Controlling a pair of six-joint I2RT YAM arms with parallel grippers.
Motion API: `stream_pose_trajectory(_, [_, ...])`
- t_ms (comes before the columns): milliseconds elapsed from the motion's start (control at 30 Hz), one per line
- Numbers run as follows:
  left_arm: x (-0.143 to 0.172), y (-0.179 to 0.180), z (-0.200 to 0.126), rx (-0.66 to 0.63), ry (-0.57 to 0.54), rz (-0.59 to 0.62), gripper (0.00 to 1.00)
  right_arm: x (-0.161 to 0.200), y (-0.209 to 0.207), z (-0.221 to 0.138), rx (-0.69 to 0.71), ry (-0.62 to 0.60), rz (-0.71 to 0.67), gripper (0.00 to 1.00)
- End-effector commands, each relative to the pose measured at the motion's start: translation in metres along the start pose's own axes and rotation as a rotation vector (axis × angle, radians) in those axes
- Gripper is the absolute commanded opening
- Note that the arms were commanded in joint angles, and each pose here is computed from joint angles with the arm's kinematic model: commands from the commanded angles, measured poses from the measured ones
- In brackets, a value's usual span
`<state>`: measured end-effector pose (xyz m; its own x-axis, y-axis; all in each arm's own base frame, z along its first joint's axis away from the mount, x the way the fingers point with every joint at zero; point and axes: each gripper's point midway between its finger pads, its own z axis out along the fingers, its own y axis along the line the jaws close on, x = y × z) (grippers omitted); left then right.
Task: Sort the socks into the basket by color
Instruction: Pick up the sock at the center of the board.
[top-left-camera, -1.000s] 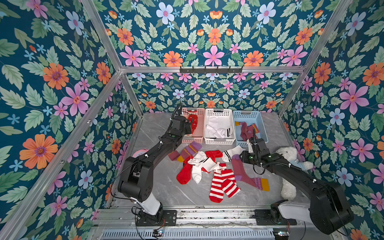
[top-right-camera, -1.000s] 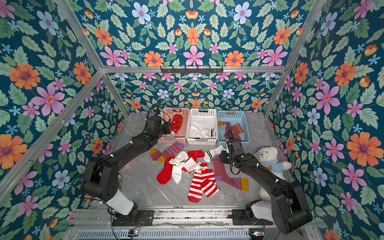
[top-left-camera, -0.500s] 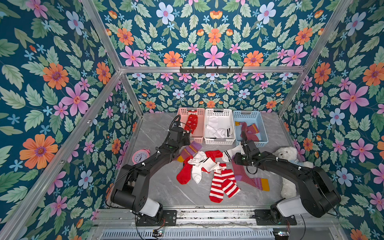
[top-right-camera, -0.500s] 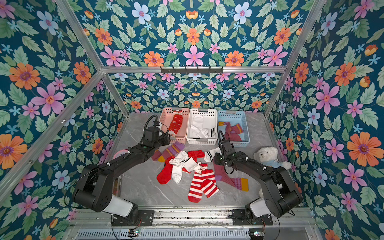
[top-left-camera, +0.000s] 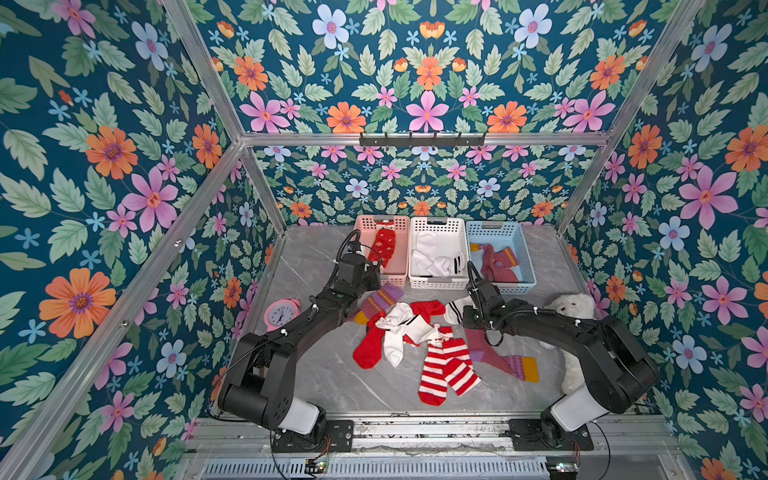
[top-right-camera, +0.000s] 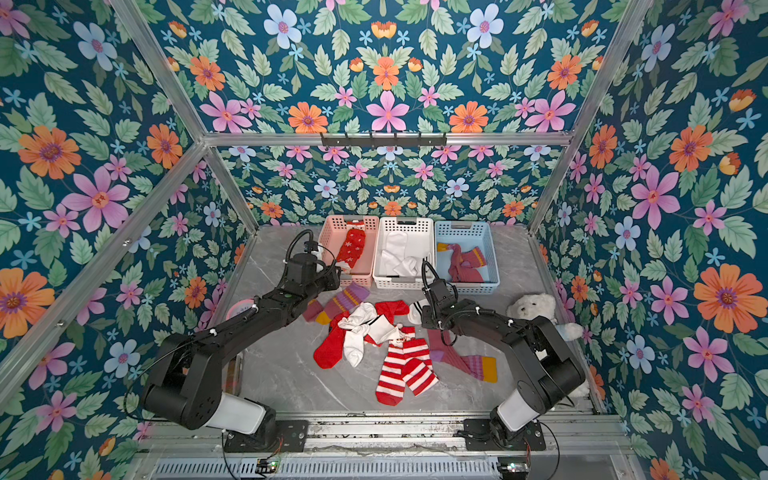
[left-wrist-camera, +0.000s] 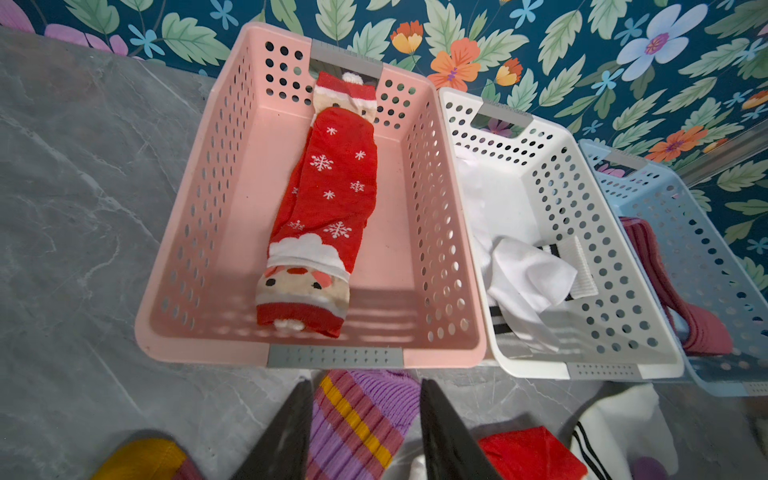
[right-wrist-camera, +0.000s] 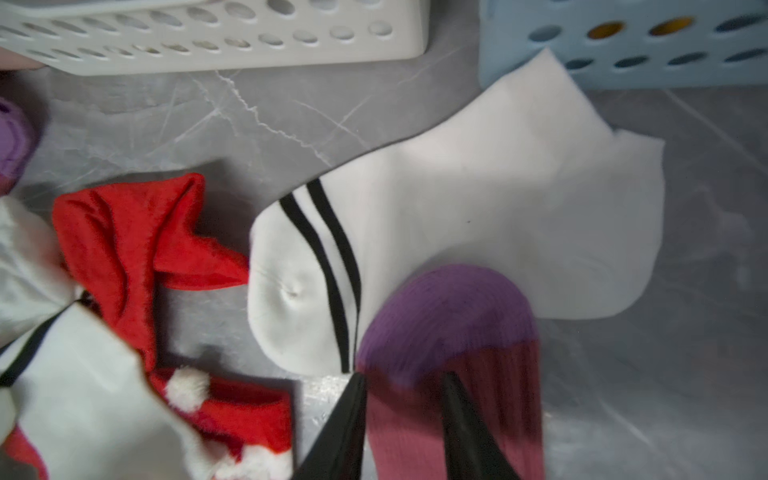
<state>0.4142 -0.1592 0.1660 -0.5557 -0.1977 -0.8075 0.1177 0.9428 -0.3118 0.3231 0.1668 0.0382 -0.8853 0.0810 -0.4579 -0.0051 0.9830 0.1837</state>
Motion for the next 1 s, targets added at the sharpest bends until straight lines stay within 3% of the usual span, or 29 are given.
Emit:
stream_pose_trajectory(0, [-0.005,0.001,-0.002,-0.008,-0.021,0.006,0.46,-0.003,-0.005,0.002,0.036,-0.013,0.010,0.31])
stream_pose_trajectory(467, [0.002,0.004,0.001,-0.013,-0.003,-0.001,0.46,-0.007,-0.006,-0.010,0.040,-0.025,0.012,0.13])
stream_pose_trajectory(967, [0.002,0.003,0.001,-0.010,-0.003,-0.003,0.46,-0.060,0.007,-0.117,-0.044,-0.262,-0.029,0.10])
